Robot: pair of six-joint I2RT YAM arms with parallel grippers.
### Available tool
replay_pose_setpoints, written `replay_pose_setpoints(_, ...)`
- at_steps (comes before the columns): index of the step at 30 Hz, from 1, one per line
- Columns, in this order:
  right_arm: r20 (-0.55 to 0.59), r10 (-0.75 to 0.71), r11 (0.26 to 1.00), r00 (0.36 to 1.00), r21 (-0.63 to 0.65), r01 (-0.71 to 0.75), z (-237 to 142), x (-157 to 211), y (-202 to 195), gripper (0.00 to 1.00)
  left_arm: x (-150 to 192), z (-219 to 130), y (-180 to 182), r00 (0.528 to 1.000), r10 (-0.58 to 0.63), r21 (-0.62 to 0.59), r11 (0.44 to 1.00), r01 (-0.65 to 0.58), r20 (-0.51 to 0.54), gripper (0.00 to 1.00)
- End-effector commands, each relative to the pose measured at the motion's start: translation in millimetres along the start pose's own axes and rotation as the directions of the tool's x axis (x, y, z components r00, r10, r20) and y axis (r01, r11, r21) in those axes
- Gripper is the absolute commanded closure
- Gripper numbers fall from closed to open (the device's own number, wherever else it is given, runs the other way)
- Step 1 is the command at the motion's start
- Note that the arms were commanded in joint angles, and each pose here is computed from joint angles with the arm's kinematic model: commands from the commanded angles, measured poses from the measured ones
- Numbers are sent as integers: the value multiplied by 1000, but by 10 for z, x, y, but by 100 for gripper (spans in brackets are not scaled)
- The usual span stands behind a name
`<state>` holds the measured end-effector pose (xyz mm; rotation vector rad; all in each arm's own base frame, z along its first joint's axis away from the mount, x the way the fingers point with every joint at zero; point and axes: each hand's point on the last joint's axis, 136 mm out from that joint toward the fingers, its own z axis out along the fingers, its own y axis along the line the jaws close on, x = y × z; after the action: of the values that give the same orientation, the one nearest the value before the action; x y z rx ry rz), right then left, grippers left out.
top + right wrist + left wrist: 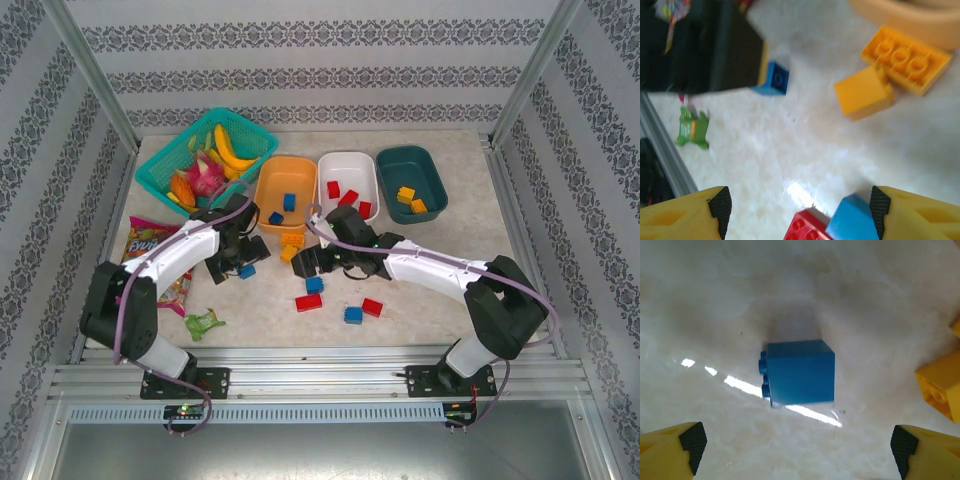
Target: Sort the legos into containers by color
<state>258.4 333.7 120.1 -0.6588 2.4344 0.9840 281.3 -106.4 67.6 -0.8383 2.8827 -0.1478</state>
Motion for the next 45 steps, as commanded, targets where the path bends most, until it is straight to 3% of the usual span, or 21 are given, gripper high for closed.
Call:
replay_pose_setpoints(1,87,-65,991,994,-109,74,-87,-212,329,25,-177,126,-111,999,-33,24,999,32,21,7)
replay_pose_setpoints(8,102,-62,994,993,-79,70,-158,-259,329,25,-180,344,7,999,-32,-56,998,31,-8,29)
replay_pose_setpoints(12,95,-50,996,994,-74,58,-164,-266,314,25,-171,428,55,1000,-21,-84,996,20,-13,35)
replay_pose_setpoints(17,110,-41,997,993,-58,48,-188,-306,288,26,-191,399,15,1000,4,-67,998,-4,-6,64)
replay_pose_setpoints(18,125,-35,998,992,-49,42,-216,-347,275,26,-208,349,9,1000,10,-63,998,-10,5,66)
replay_pose_setpoints(25,351,73,997,933,-3,-77,-745,-956,108,26,-417,-302,-174,991,68,17,997,-70,115,67)
replay_pose_setpoints(30,421,121,987,899,47,-155,-982,-1227,-102,26,-672,-630,-747,976,154,154,972,-177,153,67)
replay_pose_setpoints(39,446,256,947,858,63,-315,-1031,-1365,-437,26,-905,-393,-1680,954,276,262,918,-297,114,67)
replay_pose_setpoints(45,450,282,925,847,107,-365,-936,-1362,-615,26,-886,-85,-1853,963,266,255,929,-269,48,68)
